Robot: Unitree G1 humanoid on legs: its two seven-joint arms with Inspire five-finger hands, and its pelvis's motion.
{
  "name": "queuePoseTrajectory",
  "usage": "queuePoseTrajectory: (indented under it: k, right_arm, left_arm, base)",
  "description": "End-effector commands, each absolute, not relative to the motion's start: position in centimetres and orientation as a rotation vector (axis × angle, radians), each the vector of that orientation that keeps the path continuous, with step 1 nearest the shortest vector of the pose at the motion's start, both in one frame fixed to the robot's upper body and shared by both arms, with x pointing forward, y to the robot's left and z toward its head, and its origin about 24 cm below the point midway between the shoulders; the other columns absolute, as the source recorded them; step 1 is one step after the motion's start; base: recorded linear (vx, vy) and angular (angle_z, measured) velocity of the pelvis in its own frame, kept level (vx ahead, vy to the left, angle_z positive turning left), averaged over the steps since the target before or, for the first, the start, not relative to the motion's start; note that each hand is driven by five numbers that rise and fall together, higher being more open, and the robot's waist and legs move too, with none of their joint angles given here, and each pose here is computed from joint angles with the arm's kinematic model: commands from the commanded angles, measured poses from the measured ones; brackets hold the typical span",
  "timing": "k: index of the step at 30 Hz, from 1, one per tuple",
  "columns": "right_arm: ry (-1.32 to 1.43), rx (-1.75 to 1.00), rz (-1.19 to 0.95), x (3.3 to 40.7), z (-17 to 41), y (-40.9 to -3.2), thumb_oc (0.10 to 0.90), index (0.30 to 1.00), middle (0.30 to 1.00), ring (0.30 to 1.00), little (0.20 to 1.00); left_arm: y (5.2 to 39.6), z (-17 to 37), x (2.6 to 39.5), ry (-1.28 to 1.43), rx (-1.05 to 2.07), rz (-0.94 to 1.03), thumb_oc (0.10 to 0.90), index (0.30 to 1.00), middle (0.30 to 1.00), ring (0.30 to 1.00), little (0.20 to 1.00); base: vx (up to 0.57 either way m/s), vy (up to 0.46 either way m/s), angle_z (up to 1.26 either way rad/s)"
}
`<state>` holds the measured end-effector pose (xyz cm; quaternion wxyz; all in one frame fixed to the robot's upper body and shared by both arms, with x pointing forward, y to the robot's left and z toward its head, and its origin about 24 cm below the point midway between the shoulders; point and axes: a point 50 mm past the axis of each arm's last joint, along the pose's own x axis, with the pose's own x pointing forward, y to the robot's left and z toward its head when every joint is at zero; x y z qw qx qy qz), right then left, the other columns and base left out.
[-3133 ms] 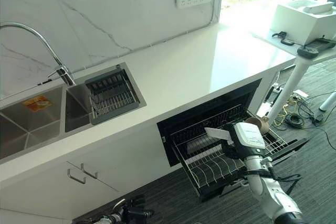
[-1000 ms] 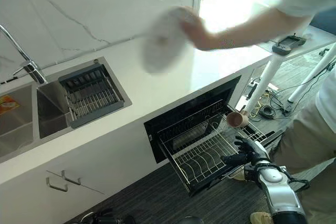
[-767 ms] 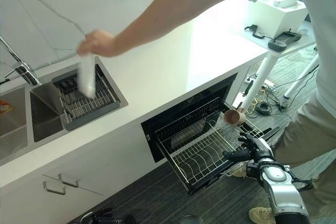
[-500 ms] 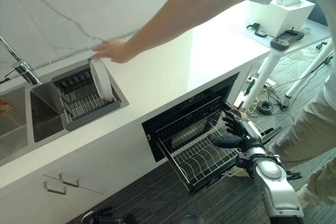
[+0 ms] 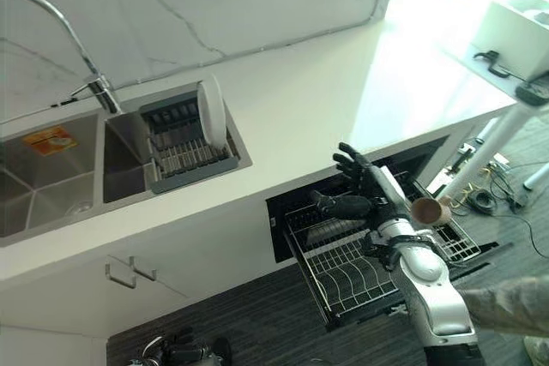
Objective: Place the dishes in the dishwasher.
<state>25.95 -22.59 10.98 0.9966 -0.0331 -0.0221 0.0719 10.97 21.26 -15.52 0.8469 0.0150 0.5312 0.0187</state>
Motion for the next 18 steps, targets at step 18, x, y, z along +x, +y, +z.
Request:
queuePoseTrajectory:
  k: [18]
  right_arm:
    - [-0.521,0.136,0.078,30.6,21.5,-19.8,0.8,0.9,0.9,0.9,0.9]
  left_arm:
    - [24.8,-16.7,2.4,1.467,0.19,0.092,0.8,0.9,0.9,0.9,0.9]
  base:
    - [0.0,0.013,0.25]
